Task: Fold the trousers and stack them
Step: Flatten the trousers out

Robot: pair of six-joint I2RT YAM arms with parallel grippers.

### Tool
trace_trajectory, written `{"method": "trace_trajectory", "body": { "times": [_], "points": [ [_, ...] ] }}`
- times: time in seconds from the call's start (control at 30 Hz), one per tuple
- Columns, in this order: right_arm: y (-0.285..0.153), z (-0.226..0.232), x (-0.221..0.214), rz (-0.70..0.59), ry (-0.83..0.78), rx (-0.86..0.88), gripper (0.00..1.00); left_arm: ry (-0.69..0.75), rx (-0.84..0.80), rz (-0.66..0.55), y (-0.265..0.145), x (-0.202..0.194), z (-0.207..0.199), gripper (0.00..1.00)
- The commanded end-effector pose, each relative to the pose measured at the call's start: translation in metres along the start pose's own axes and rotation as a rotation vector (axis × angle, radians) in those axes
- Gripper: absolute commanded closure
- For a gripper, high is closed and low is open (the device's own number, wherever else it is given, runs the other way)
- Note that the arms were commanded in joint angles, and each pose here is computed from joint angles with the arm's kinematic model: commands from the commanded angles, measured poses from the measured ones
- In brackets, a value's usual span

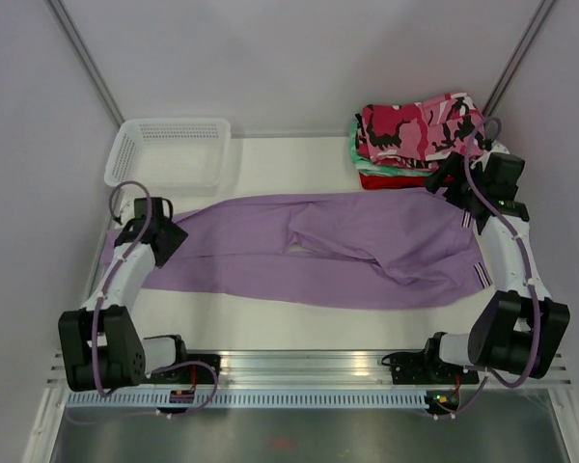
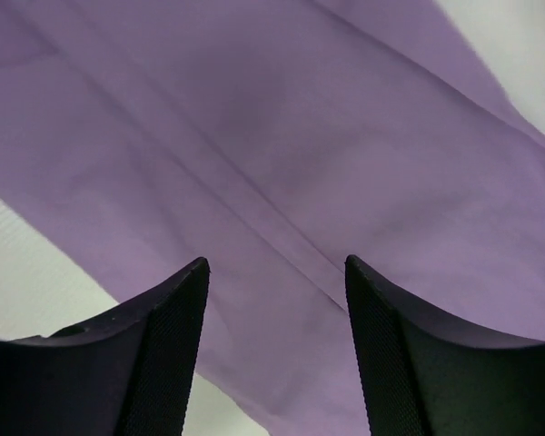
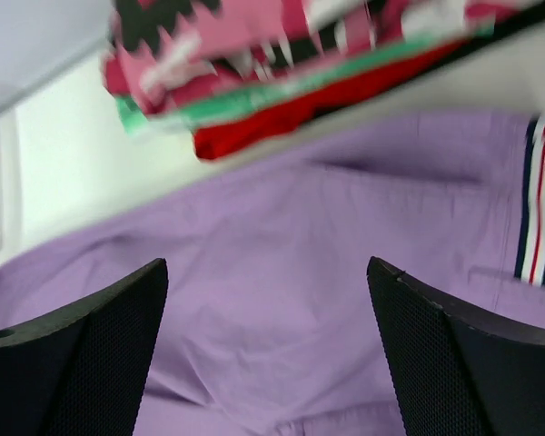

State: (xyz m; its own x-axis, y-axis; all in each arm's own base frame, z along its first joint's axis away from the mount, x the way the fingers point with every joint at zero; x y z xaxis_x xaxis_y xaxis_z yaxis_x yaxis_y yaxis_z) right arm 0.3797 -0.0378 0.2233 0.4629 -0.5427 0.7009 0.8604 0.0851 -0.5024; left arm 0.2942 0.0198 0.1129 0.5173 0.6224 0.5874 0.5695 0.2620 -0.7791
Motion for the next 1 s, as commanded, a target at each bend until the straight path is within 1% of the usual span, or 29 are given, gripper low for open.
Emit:
{"method": "trace_trajectory", "body": {
  "times": [0.0,0.07,0.1,0.13,0.2,0.3,0.37,0.43,0.47,0.6,0.67,0.83,0.97],
  "points": [
    [0.012,-0.02,-0.046,0.104,0.082,-0.027,0.05,-0.293,-0.048,-0.035,0.023,0.023,0.009,0.34],
    [0.011,-0.03,-0.067,0.133,0.11,-0.052,0.08,-0.342,-0.017,-0.056,0.03,0.033,0.018,0.45],
    [0.011,-0.035,-0.074,0.144,0.113,-0.069,0.09,-0.371,-0.001,-0.063,0.033,0.037,0.02,0.54],
    [0.011,-0.042,-0.085,0.161,0.119,-0.095,0.09,-0.382,0.022,-0.061,0.041,0.041,0.023,0.56],
    [0.012,-0.049,-0.092,0.173,0.119,-0.118,0.09,-0.43,0.077,-0.07,0.052,0.048,0.035,0.62],
    [0.015,-0.049,-0.096,0.187,0.131,-0.111,0.09,-0.475,0.113,-0.043,0.073,0.054,0.051,0.62],
    [0.018,-0.048,-0.091,0.17,0.142,-0.107,0.09,-0.519,0.132,-0.048,0.081,0.062,0.064,0.62],
    [0.022,-0.047,-0.091,0.167,0.153,-0.098,0.09,-0.537,0.114,-0.08,0.084,0.075,0.069,0.61],
    [0.024,-0.046,-0.089,0.163,0.155,-0.092,0.09,-0.555,0.131,-0.094,0.086,0.081,0.078,0.6],
    [0.033,-0.048,-0.092,0.187,0.17,-0.088,0.09,-0.586,0.137,-0.135,0.088,0.103,0.092,0.52],
    [0.035,-0.05,-0.093,0.193,0.164,-0.098,0.09,-0.591,0.141,-0.156,0.092,0.109,0.096,0.51],
    [0.037,-0.05,-0.09,0.177,0.173,-0.103,0.09,-0.599,0.232,-0.138,0.105,0.109,0.113,0.51],
    [0.041,-0.054,-0.093,0.19,0.176,-0.117,0.09,-0.62,0.218,-0.118,0.116,0.109,0.123,0.5]
  ]
}}
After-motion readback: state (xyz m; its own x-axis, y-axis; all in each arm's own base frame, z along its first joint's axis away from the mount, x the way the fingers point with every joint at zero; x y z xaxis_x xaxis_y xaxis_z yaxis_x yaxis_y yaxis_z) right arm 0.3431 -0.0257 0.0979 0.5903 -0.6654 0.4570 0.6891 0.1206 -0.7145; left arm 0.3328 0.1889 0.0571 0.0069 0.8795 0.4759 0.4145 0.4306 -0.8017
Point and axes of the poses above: each gripper's point midway between its finger pads, its own y axis out along the fingers, its own z axis along the line the jaws close on, x = y × z, the point moved 2 cm from there along -y, back along the fingers, and after that the axes turned 5 degrees about y, right-handed, at the moved point
